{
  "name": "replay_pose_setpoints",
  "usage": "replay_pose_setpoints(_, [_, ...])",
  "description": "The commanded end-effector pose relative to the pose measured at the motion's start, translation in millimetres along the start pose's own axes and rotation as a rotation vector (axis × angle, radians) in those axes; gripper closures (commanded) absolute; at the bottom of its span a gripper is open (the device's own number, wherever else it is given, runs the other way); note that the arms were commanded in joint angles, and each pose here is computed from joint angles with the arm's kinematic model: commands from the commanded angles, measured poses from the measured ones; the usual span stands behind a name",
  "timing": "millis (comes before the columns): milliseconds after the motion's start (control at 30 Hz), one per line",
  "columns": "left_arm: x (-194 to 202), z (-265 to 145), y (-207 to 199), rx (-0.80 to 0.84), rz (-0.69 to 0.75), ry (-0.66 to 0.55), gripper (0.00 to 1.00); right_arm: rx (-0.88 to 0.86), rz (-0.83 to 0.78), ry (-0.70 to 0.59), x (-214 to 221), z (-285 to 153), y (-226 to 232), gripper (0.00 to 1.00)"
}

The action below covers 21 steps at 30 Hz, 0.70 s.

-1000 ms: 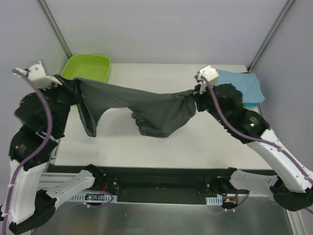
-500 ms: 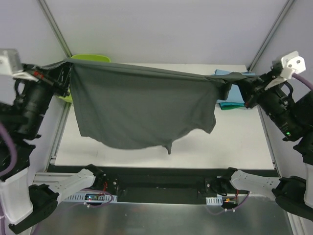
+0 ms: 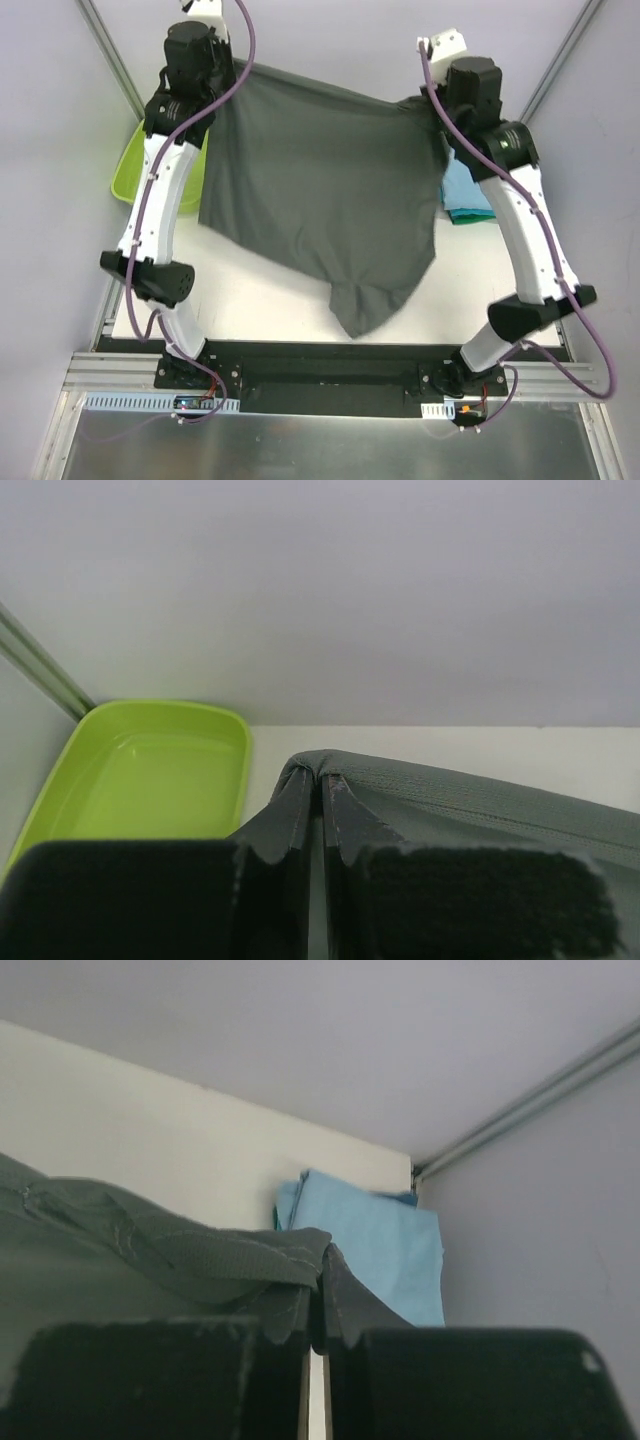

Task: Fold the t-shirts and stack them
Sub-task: Flatten out the tshirt

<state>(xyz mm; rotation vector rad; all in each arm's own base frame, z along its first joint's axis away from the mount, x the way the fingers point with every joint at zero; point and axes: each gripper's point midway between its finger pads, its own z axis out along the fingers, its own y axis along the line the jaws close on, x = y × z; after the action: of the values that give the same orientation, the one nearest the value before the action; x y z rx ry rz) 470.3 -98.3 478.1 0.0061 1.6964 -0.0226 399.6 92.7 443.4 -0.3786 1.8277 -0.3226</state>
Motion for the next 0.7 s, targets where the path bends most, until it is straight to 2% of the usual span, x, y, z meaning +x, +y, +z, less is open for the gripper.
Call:
replay_pose_setpoints(0, [-104,-34,8,0.098,-0.044,-0.289,1.00,0.120,0.088,-0.321,-103,-32,-56,1.00])
replay_pose_setpoints(67, [-115,-40,5,0.130,-0.047,-0.327,1.00,0.149,0.060,-0.365,-118,-38,-67,1.00])
replay_pose_setpoints(133, [-116,-44,3,0.147,-0.033,-0.334,1.00,0.151,0.012,-0.354,-114,-38,-67,1.00])
replay_pose_setpoints(233, [-97,-41,7,0.129,0.004,-0.292,1.00,0.085,-0.054,-0.313,-90,-35,-49,1.00])
replay_pose_setpoints(300, [-72,-38,9,0.123,0.031,-0.236,1.00,0.023,-0.080,-0.253,-57,-26,-29,1.00])
replay_pose_setpoints(367, [-28,-34,5,0.156,0.094,-0.143,1.00,-0.049,-0.072,-0.182,-12,-22,-4,1.00])
replay_pose_setpoints(467, [71,-27,1,0.205,0.157,0.041,1.00,-0.144,-0.073,-0.084,57,-19,37,1.00])
replay_pose_setpoints(567, [180,-35,5,0.210,0.139,0.216,1.00,-0.300,-0.073,0.016,131,-27,98,1.00])
replay_pose_setpoints(667, [270,-58,-1,0.260,0.075,0.377,1.00,-0.425,-0.051,0.121,200,-39,150,0.99])
